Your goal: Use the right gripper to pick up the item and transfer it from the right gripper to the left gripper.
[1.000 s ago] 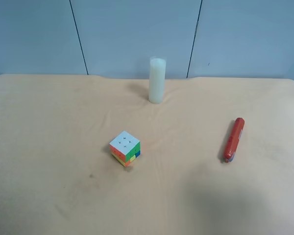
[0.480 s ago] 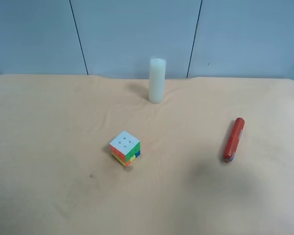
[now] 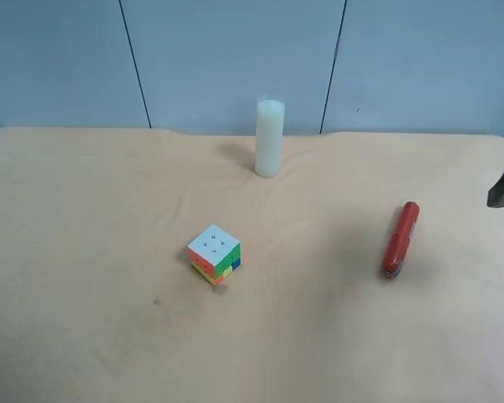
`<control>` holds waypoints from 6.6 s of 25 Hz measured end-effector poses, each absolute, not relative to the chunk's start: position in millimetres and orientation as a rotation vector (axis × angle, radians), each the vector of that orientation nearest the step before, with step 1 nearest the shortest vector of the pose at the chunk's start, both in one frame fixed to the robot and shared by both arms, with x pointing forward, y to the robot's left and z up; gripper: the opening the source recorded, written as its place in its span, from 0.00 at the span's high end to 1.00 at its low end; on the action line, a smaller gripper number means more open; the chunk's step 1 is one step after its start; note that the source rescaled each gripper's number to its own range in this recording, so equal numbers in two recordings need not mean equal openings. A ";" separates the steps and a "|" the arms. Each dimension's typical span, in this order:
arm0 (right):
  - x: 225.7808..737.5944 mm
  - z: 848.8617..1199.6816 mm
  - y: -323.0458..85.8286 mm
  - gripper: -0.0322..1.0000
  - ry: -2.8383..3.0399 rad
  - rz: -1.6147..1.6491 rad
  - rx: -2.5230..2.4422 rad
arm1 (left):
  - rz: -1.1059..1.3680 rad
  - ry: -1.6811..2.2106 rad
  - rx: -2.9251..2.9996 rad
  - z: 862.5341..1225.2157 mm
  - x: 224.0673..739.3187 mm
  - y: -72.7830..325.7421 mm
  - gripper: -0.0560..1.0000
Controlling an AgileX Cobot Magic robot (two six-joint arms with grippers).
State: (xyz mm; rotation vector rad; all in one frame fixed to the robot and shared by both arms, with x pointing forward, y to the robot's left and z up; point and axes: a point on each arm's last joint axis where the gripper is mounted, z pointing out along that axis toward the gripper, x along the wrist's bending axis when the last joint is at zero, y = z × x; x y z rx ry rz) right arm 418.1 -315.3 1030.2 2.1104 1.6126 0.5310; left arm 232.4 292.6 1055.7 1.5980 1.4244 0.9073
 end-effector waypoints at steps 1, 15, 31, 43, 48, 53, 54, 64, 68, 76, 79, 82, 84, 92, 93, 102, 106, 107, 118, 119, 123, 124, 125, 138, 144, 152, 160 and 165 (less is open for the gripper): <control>425.9 1025.0 -315.4 0.00 1.609 0.536 2.118 | 0.907 1.424 1.598 1055.7 232.4 292.6 0.00; 498.4 958.8 -290.5 0.00 1.578 0.742 2.190 | 0.907 1.424 1.598 1055.7 232.4 292.6 0.00; 506.7 911.0 -223.9 0.00 1.750 0.775 2.225 | 0.907 1.424 1.598 1055.7 232.4 292.6 0.00; 498.0 908.5 -213.1 0.00 1.833 0.716 2.243 | 0.907 1.424 1.598 1055.7 232.4 292.6 0.00; 497.2 921.8 -213.4 0.00 1.811 0.780 2.215 | 0.907 1.424 1.598 1055.7 232.4 292.6 0.00; 492.6 926.4 -213.9 0.00 1.845 0.755 2.215 | 0.907 1.424 1.598 1055.7 232.4 292.6 0.00; 490.6 925.5 -212.9 0.00 1.870 0.732 2.215 | 0.907 1.424 1.598 1055.7 232.4 292.6 0.00; 475.1 931.9 -203.3 0.00 2.006 0.658 2.208 | 0.907 1.424 1.598 1055.7 232.4 292.6 0.00; 469.6 931.0 -203.6 0.00 2.064 0.592 2.210 | 0.907 1.424 1.598 1055.7 232.4 292.6 0.00; 464.6 929.0 -207.8 0.00 2.147 0.474 2.145 | 0.906 1.424 1.598 1055.7 232.4 292.5 0.00; 464.0 928.2 -213.0 0.00 2.143 0.423 2.150 | 0.906 1.424 1.598 1055.7 232.4 292.5 0.00; 463.2 927.3 -218.6 0.00 2.138 0.366 2.152 | 0.906 1.424 1.598 1055.7 232.4 292.5 0.00; 463.1 927.3 -221.6 0.00 2.130 0.341 2.152 | 0.906 1.424 1.598 1055.7 232.4 292.5 0.00; 467.3 928.2 -236.2 0.00 2.075 0.299 2.137 | 0.906 1.424 1.598 1055.7 232.4 292.5 0.00; 467.7 928.2 -237.5 0.00 2.073 0.293 2.129 | 0.906 1.424 1.598 1055.7 232.4 292.5 0.00; 475.5 922.3 -238.7 0.00 2.039 0.336 2.117 | 0.906 1.424 1.598 1055.7 232.4 292.5 0.00; 478.6 919.8 -243.5 0.00 2.012 0.342 2.136 | 0.906 1.424 1.598 1055.7 232.4 292.5 0.00; 479.1 919.9 -243.7 0.00 2.009 0.347 2.135 | 0.906 1.424 1.598 1055.7 232.4 292.5 0.00; 485.2 903.1 -245.0 0.00 2.009 0.327 2.156 | 0.906 1.424 1.598 1055.7 232.4 292.5 0.00; 486.0 902.7 -244.7 0.00 2.007 0.337 2.153 | 0.906 1.424 1.598 1055.7 232.4 292.5 0.00; 488.8 903.1 -247.1 0.00 1.983 0.368 2.156 | 0.906 1.424 1.598 1055.7 232.4 292.5 0.00; 489.1 903.1 -248.2 0.00 1.976 0.369 2.161 | 0.906 1.424 1.598 1055.7 232.4 292.5 0.00; 489.5 903.2 -249.3 0.00 1.970 0.371 2.164 | 0.906 1.424 1.598 1055.7 232.4 292.5 0.00; 492.9 890.7 -248.6 0.00 1.962 0.362 2.197 | 0.906 1.424 1.598 1055.7 232.4 292.5 0.00; 493.5 885.2 -248.3 0.00 1.966 0.351 2.206 | 0.906 1.424 1.598 1055.7 232.4 292.5 0.00; 492.8 885.0 -248.5 0.19 1.968 0.340 2.211 | 0.906 1.424 1.598 1055.7 232.4 292.5 0.00; 489.0 883.9 -249.6 0.66 1.983 0.280 2.232 | 0.906 1.424 1.598 1055.7 232.4 292.5 0.00; 488.5 883.8 -249.7 0.91 1.987 0.273 2.233 | 0.906 1.424 1.598 1055.7 232.4 292.5 0.00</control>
